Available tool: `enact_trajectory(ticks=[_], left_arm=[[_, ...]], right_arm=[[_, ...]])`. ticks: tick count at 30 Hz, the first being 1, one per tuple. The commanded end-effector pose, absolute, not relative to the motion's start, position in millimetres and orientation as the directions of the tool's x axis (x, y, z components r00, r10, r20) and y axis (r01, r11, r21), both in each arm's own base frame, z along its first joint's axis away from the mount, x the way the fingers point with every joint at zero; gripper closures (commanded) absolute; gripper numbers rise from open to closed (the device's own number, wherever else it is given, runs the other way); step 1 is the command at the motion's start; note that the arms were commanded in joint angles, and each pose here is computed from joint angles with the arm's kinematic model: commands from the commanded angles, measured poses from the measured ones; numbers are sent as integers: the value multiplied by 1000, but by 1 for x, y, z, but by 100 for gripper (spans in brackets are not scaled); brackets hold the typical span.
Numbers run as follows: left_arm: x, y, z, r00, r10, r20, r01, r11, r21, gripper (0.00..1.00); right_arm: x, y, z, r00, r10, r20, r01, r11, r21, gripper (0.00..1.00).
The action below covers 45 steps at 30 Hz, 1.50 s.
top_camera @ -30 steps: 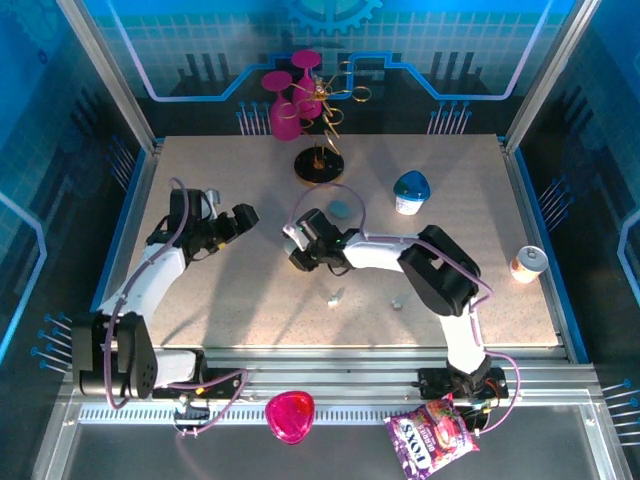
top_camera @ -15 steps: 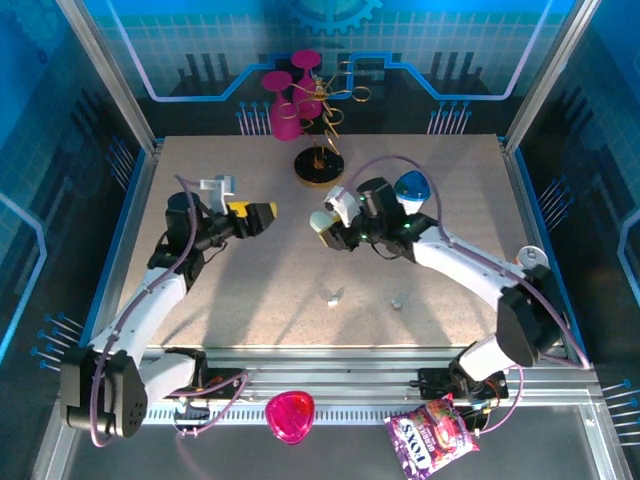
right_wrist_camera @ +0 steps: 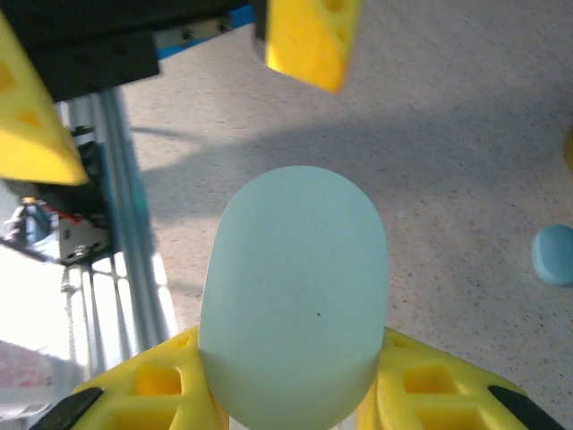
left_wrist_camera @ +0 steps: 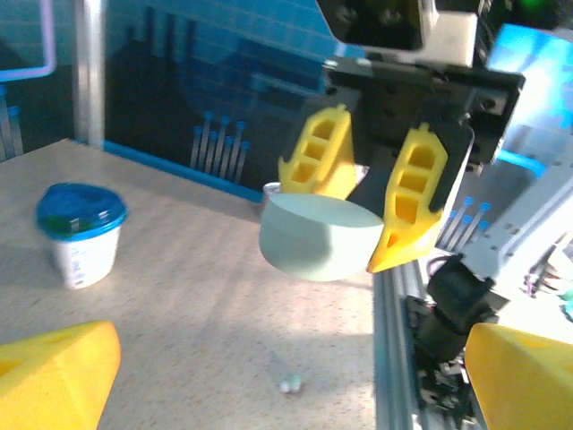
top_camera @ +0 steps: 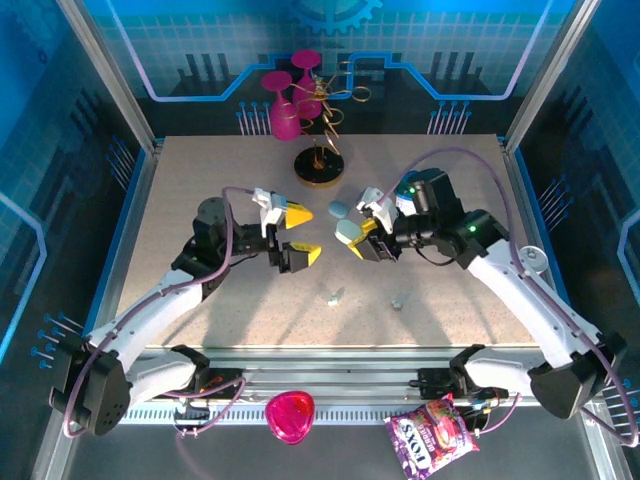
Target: Insert the wireless bluetooth earbuds into the charging case
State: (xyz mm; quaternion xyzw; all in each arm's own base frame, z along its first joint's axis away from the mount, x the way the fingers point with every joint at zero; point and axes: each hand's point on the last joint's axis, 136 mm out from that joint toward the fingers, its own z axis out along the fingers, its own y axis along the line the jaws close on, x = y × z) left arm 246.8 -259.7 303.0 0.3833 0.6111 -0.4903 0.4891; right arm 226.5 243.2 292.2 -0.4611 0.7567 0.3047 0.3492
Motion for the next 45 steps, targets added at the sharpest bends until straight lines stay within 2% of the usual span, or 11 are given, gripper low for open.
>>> enact_trajectory(ticks=[1, 5, 13, 32, 45], left_arm=[[219, -276, 330, -93, 0, -996, 993, 75, -92, 1], [205, -286, 333, -91, 11, -996, 996, -8, -91, 1], [201, -296, 336, -100, 9, -995, 992, -74, -100, 7], [203, -300, 340, -109, -3, -994, 988, -108, -108, 39], [203, -301, 343, -130, -14, -991, 985, -118, -128, 52]], right_arm=[[191, 241, 314, -304, -498, -812, -944, 272, 187, 75], [173, 249, 335, -235, -501, -833, -969, 186, 162, 75], [175, 259, 336, -180, -589, -788, -982, 154, 109, 75], [188, 270, 334, -170, -607, -776, -985, 109, 130, 76], [191, 271, 335, -154, -596, -788, -988, 111, 109, 75]])
